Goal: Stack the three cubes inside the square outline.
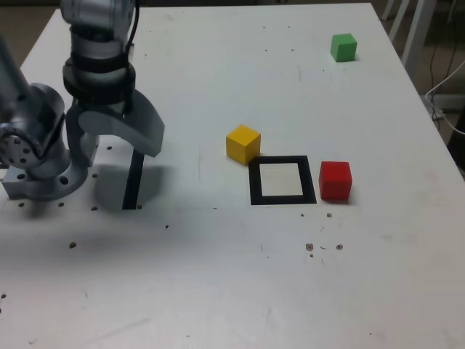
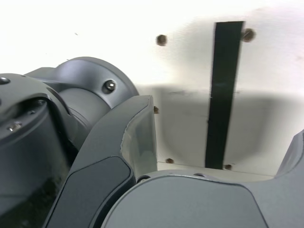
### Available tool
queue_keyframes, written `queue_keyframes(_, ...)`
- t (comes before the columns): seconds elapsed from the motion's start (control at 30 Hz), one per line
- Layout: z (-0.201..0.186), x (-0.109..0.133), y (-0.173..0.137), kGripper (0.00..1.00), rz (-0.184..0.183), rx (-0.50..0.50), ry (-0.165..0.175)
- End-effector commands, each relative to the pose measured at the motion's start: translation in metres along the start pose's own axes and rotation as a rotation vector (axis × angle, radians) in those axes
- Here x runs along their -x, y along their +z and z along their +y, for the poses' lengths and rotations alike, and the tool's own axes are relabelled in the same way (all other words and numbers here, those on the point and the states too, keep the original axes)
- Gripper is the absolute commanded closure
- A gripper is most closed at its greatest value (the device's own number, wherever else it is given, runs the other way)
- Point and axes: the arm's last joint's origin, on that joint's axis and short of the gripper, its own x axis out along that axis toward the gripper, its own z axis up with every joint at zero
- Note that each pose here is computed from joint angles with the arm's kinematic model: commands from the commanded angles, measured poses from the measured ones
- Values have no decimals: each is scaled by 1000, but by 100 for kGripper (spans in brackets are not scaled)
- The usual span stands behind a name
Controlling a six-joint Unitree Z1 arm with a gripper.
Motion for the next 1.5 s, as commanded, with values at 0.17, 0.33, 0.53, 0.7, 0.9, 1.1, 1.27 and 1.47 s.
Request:
queue_keyframes(0.17,-18,23,26,1,3,-42,28)
queue_keyframes(0.33,-30,43,46,1,-17,-63,38)
queue_keyframes(0.53,-37,59,76,1,-40,-68,35)
queue_keyframes(0.7,-43,75,100,1,-46,-77,29)
queue_keyframes(0.9,-50,90,125,1,-60,-85,25)
queue_keyframes(1.1,-56,98,147,1,-69,-86,6)
queue_keyframes(1.27,-61,102,167,1,-83,-88,-5)
queue_keyframes(1.47,-67,103,190,1,-79,-93,-18)
